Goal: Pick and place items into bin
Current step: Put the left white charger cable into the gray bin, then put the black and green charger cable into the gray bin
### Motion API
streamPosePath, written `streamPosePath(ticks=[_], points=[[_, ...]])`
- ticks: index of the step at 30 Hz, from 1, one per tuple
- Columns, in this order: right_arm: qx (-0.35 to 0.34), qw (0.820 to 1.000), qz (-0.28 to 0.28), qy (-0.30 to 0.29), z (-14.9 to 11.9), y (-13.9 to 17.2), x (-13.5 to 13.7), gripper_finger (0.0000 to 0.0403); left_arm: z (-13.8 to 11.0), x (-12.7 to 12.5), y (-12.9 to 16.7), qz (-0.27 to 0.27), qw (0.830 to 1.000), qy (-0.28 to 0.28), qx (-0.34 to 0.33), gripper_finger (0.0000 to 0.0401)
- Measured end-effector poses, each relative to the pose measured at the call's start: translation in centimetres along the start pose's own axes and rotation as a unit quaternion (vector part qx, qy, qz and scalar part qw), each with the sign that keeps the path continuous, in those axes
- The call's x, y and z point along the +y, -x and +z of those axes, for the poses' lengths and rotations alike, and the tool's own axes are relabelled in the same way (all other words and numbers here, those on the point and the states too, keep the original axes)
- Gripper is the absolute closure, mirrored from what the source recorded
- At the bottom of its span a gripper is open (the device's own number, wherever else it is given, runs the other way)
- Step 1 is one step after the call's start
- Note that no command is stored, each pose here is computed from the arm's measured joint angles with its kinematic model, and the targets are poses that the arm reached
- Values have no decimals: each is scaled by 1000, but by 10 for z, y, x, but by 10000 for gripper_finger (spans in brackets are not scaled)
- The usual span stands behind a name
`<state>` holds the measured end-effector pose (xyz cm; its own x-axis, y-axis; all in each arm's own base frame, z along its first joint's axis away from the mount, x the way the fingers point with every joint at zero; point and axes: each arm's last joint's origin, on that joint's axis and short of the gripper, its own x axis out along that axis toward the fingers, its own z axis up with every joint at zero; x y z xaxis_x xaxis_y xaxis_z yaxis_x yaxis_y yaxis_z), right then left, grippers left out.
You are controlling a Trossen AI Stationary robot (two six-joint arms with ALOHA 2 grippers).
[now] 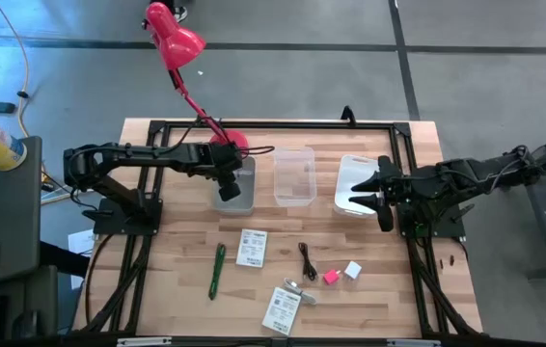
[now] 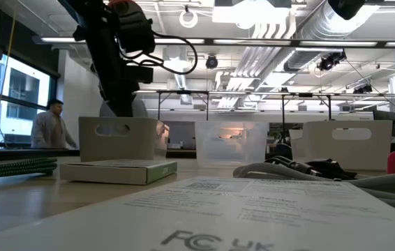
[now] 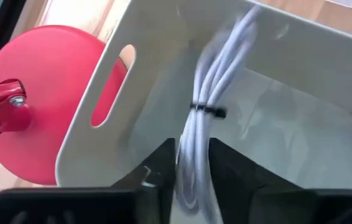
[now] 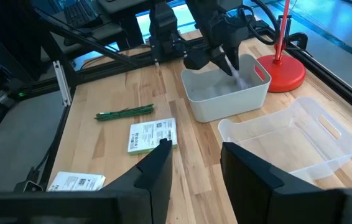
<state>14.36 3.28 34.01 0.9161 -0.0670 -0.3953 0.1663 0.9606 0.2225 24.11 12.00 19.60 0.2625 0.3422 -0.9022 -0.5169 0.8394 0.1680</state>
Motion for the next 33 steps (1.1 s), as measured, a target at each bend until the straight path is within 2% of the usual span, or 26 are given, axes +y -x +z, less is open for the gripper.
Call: streamPosePath(ticks=[6,12,16,20,22,28,33], points=[[0,1000,0,-2,0,0,0,275,0,0,0,-7,1000,-4,0,232],[1,1000,0,-5,0,0,0,275,18,-2,16,-61,997,-41,-29,192],[1,1000,-1,-4,0,0,0,275,42,-2,46,-114,983,-123,-76,195],[5,1000,-2,-3,-1,0,0,275,55,-8,82,-187,948,-241,-90,209],[7,1000,-3,-3,-1,0,-1,275,56,-14,98,-210,936,-272,-81,217],[16,1000,-7,1,-3,0,-1,275,45,-36,130,-242,925,-292,-11,236],[22,1000,-14,16,-5,0,-2,275,26,-71,139,-239,930,-276,43,245]])
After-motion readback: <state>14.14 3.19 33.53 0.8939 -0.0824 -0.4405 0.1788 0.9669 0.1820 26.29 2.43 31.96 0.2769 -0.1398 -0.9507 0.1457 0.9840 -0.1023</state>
